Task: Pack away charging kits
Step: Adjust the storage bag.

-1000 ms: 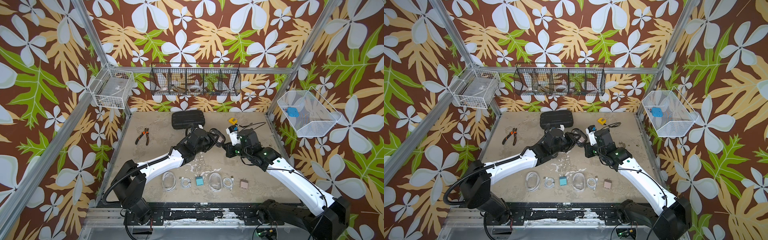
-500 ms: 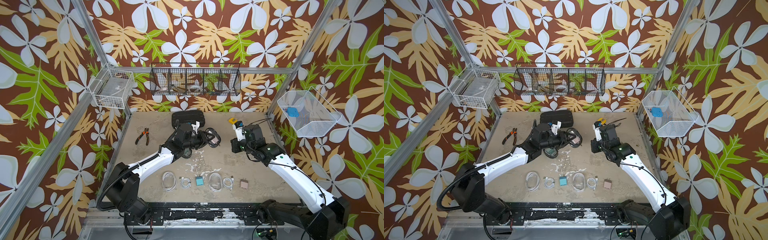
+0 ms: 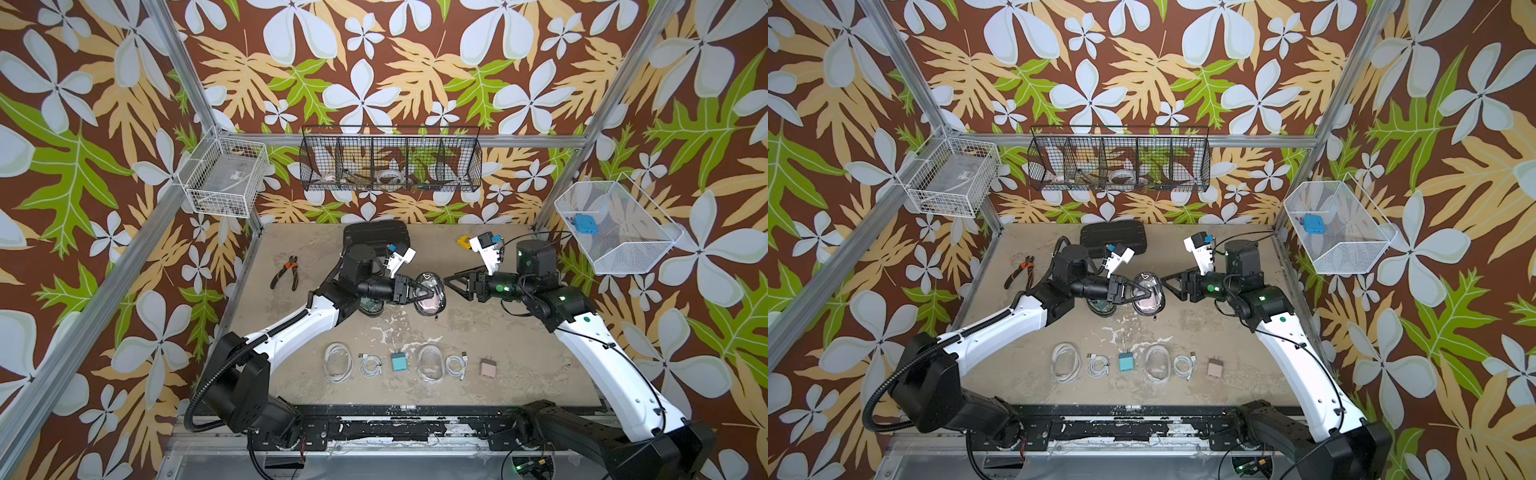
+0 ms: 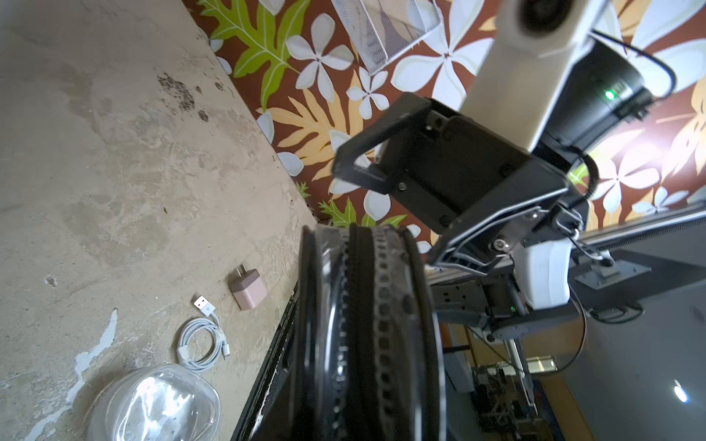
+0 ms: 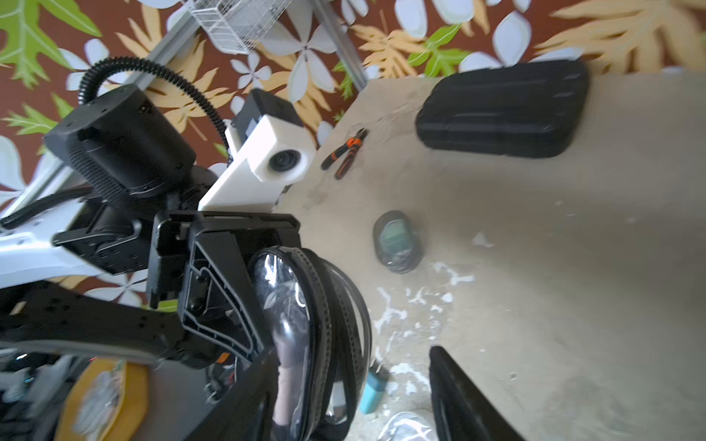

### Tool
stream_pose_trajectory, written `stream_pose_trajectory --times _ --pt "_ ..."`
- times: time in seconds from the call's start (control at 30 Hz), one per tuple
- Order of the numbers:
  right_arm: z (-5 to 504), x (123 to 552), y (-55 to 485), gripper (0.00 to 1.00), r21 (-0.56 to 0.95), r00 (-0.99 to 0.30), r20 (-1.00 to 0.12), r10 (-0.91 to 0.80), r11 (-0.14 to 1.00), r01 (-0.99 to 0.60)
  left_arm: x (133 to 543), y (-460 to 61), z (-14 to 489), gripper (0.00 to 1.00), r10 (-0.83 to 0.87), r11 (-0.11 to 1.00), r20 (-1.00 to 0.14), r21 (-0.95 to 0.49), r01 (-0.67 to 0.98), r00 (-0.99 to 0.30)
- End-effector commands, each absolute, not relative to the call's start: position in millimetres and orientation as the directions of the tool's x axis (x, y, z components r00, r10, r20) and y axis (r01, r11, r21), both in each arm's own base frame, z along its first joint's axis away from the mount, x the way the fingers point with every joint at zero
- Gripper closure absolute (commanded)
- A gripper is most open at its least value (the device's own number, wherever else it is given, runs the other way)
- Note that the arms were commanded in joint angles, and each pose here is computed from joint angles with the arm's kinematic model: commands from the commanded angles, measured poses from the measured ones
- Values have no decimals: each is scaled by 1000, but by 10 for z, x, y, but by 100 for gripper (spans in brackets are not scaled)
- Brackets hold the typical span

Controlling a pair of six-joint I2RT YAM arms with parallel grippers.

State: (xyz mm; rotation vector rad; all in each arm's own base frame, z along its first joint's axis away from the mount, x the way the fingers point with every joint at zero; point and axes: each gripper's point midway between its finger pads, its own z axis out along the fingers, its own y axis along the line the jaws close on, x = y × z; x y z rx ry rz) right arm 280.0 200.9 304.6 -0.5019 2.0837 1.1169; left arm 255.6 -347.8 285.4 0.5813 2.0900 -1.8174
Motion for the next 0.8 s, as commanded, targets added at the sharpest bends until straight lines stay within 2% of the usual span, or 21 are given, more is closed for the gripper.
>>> stream_pose_trajectory --times 0.0,0.17,0.37,0.63,0.7,0.77 --pt "3154 2633 2134 32 612 -681 -732 -17 422 -668 2438 -3452 2881 100 145 60 -541 -831 553 -829" --pt "3023 2510 2219 30 687 -732 -681 -34 318 -654 2451 -3456 2879 100 136 59 -550 -826 561 -824" --pt "2737 2442 2232 36 739 -782 -622 -46 297 -605 2449 -3469 2923 98 136 39 -563 -819 572 -815" --pt "2776 2353 2303 77 781 -800 -598 -48 190 -595 2492 -3466 2899 93 122 67 -568 -813 578 -814" --pt "2774 2348 2318 96 785 -804 -593 -50 187 -591 2502 -3464 2916 92 112 68 -574 -810 582 -811" --pt "2790 2333 2338 100 786 -803 -594 -51 174 -593 2513 -3462 2932 89 103 71 -576 -809 584 -811"
